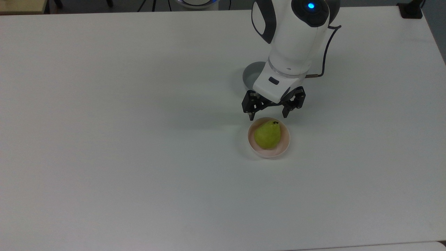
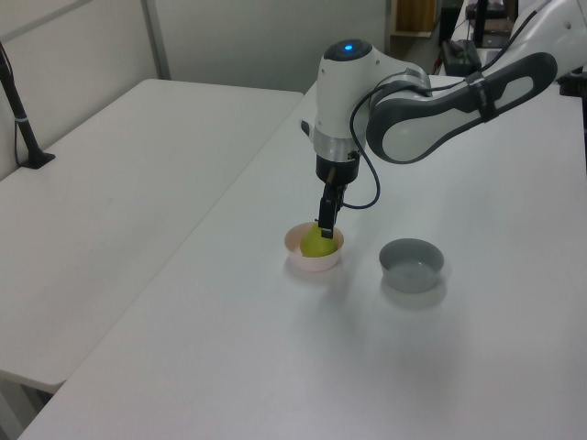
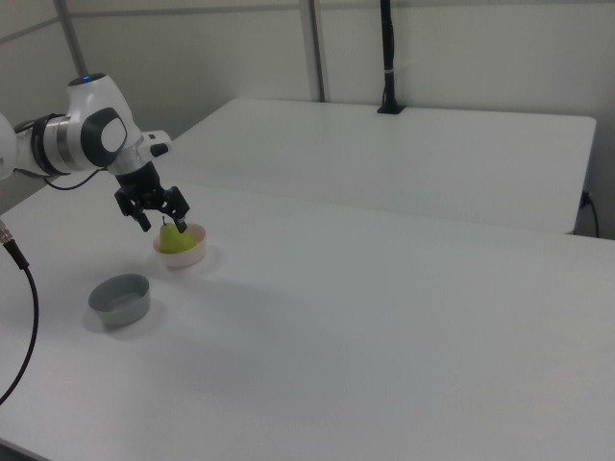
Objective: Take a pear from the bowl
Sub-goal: 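Lower the gripper around the pear and close on it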
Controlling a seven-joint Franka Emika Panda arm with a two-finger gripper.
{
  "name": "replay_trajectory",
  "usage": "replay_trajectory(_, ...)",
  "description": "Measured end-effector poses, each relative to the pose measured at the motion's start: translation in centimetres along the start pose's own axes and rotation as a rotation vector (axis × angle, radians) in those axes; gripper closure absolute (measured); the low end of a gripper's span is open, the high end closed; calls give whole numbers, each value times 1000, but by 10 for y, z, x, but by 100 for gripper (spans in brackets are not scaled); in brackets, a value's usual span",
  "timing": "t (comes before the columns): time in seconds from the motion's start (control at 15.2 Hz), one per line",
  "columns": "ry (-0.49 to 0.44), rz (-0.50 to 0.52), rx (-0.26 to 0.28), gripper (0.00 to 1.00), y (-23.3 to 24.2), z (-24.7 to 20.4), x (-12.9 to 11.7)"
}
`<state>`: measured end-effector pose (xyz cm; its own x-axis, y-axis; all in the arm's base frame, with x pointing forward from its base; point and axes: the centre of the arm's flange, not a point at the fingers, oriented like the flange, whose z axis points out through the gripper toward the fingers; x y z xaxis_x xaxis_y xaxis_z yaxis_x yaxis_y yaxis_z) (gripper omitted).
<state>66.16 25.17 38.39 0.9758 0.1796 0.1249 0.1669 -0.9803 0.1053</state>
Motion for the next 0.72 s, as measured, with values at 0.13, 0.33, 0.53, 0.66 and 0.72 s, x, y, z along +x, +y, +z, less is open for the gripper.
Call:
replay_trajectory(0.13, 16, -1, 0, 0, -1, 4, 2)
replay_trajectory(0.33, 26, -6, -5, 0, -4, 20, 4)
replay_trajectory(0.53, 17, -10, -17, 0, -9, 46, 5)
replay_trajectory(0.66, 29, -11, -18, 9, -10, 51, 6)
replay_trajectory(0.72, 32, -10, -18, 13, -10, 51, 6)
